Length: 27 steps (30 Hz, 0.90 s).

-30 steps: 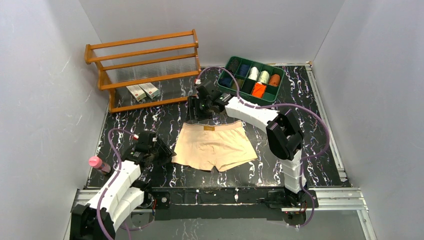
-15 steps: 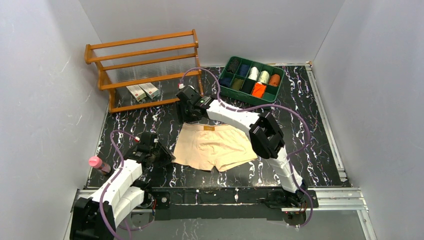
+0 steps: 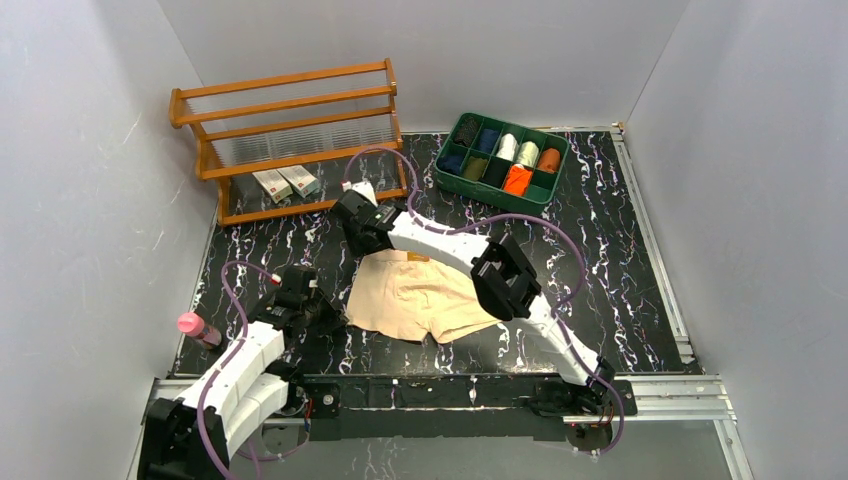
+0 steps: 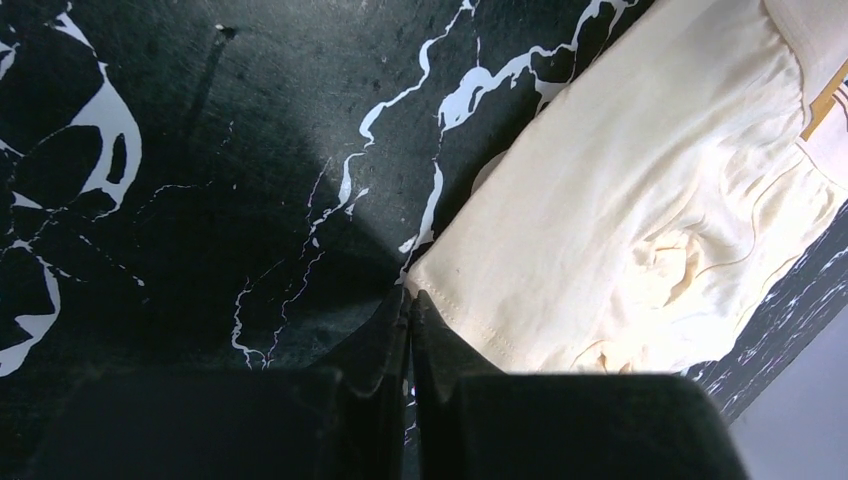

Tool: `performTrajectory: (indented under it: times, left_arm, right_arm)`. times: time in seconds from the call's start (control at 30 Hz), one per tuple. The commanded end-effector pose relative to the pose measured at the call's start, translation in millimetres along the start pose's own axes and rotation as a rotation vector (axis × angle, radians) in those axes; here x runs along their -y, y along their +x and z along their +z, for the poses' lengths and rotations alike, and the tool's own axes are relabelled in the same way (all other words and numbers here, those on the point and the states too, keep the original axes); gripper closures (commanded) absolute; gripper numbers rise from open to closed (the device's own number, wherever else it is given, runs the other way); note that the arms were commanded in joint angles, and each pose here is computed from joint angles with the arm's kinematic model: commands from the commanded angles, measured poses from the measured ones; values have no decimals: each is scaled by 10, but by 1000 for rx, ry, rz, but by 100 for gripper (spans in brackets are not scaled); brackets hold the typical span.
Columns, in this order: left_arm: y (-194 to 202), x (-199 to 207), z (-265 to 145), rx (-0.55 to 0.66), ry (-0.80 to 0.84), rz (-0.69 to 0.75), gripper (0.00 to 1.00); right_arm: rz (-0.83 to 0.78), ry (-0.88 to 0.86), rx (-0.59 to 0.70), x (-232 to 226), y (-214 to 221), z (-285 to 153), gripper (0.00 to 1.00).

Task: Roll the underwear
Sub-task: Fold the underwear at the center of the board.

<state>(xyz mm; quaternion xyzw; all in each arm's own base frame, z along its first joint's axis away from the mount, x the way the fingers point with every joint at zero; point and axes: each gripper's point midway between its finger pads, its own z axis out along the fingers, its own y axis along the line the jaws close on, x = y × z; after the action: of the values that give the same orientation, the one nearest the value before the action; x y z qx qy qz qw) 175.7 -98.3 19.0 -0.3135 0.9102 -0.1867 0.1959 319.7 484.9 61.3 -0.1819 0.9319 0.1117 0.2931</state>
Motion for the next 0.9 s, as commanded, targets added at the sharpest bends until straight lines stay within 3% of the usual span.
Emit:
performTrajectory:
  times: [0.0,0.53,0.73,0.87]
  left_arm:
    - [30,-71,13,7,-10,8,100]
    - [18,-33,-2,16,14,11,100]
    - [12,-8,-12,20,29,15,100]
    - [-11,65,-39,26,61,33,100]
  right_arm:
    - [-20,50,39,-13,-60,64,43]
    - [-125,202,13,184,240,429,51]
    - [-131,181,26,97,202,426,60]
    - [-106,98,69,-90,-40,223,72]
